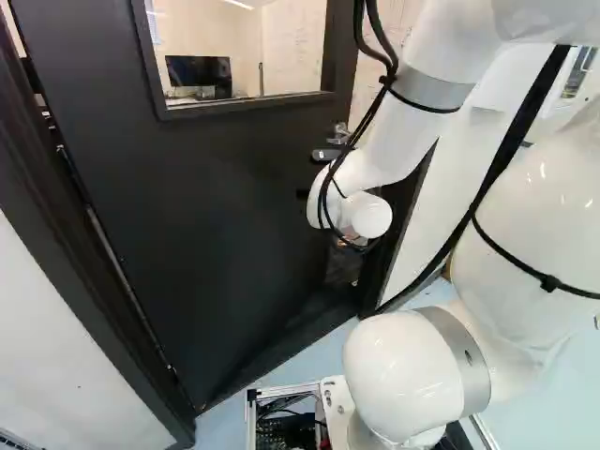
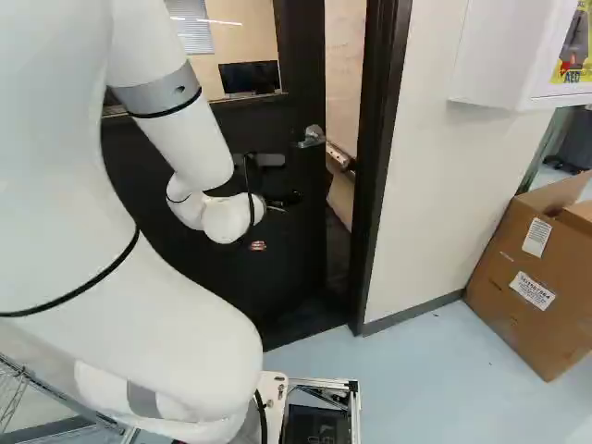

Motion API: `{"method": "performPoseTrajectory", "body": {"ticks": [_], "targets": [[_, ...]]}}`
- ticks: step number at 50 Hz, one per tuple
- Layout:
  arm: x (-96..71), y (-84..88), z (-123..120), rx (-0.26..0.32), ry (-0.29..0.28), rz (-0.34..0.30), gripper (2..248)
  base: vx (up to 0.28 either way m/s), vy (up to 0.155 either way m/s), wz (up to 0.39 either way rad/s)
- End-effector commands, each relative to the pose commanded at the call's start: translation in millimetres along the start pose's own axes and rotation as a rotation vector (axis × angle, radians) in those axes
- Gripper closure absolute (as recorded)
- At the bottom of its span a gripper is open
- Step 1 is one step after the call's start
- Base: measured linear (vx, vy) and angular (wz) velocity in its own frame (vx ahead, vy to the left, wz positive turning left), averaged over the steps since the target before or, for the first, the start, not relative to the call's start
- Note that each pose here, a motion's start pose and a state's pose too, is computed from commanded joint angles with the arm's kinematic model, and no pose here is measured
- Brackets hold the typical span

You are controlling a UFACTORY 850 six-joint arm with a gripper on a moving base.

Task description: Open the door and move inside

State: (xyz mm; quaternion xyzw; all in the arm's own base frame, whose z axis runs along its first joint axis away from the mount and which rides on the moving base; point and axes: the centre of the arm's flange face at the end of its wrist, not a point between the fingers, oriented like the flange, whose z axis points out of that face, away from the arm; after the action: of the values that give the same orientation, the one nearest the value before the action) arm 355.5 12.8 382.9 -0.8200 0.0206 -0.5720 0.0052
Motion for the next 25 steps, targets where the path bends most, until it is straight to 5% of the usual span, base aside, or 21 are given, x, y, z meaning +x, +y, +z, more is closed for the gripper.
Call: {"method": "performPoseTrajectory", "body": {"ticks": [25], "targets": [[5.4, -16.1, 15, -0.007, -0.003, 0.032, 3, 0.0, 0.0, 0.0]]}}
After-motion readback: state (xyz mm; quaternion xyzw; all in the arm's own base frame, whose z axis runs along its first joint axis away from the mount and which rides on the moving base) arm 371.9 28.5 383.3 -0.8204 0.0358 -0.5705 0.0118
